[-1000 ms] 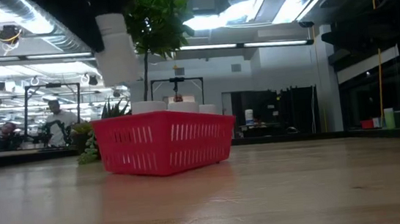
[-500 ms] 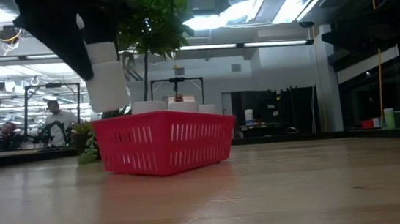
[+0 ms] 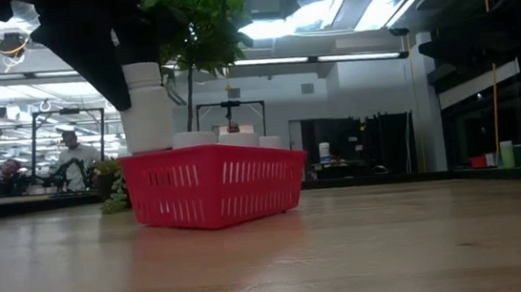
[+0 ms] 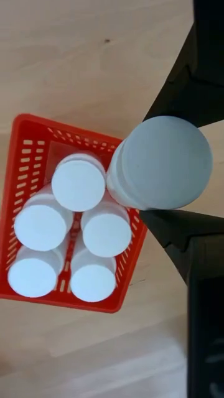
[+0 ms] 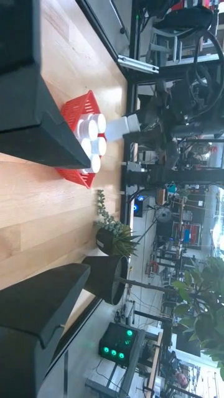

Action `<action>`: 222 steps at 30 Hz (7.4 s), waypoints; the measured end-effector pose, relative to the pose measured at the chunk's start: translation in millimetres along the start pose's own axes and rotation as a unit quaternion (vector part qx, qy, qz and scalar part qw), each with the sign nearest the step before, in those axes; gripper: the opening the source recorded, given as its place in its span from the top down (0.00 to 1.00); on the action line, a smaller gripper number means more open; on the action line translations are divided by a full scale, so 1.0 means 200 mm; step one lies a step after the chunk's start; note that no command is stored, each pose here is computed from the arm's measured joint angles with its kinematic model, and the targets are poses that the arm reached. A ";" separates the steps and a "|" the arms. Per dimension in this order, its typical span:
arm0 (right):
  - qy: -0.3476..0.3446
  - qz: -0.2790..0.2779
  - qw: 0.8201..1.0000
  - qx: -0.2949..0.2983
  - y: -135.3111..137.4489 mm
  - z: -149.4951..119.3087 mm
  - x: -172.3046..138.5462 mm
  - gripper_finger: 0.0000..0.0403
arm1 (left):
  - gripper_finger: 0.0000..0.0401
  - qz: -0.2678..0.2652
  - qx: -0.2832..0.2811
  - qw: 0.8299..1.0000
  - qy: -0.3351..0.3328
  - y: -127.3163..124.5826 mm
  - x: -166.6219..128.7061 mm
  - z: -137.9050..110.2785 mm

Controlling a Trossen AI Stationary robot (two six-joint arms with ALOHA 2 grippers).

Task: Pick and place pill bottles into a basket
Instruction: Put the white medicine bottle into the red bin, then return to Home Position

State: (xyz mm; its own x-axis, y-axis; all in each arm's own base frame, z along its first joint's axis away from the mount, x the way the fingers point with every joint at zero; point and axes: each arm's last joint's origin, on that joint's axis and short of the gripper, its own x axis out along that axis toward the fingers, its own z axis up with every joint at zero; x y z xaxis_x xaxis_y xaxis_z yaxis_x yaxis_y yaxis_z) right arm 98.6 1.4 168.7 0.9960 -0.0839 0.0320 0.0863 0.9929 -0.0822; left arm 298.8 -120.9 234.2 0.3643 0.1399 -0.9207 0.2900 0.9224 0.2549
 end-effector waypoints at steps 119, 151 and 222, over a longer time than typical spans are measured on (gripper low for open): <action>0.000 0.000 1.000 0.000 0.00 0.00 0.00 0.34 | 0.36 0.002 0.015 0.999 0.041 0.09 0.04 -0.05; -0.001 0.000 1.000 0.000 0.00 0.00 0.00 0.34 | 0.36 0.005 -0.063 0.934 -0.351 0.34 -1.07 -0.49; 0.000 0.000 1.000 0.000 0.00 0.00 0.00 0.34 | 0.36 -0.013 -0.144 0.704 -0.695 0.23 -0.12 -1.20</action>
State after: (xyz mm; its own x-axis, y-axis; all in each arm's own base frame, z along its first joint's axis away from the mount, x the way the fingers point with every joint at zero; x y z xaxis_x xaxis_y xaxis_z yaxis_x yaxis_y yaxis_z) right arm 98.6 1.4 168.8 0.9960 -0.0836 0.0326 0.0861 0.9929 -0.0822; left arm 91.5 4.1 196.4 0.9342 -0.1817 0.3070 0.1943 0.9809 -0.0108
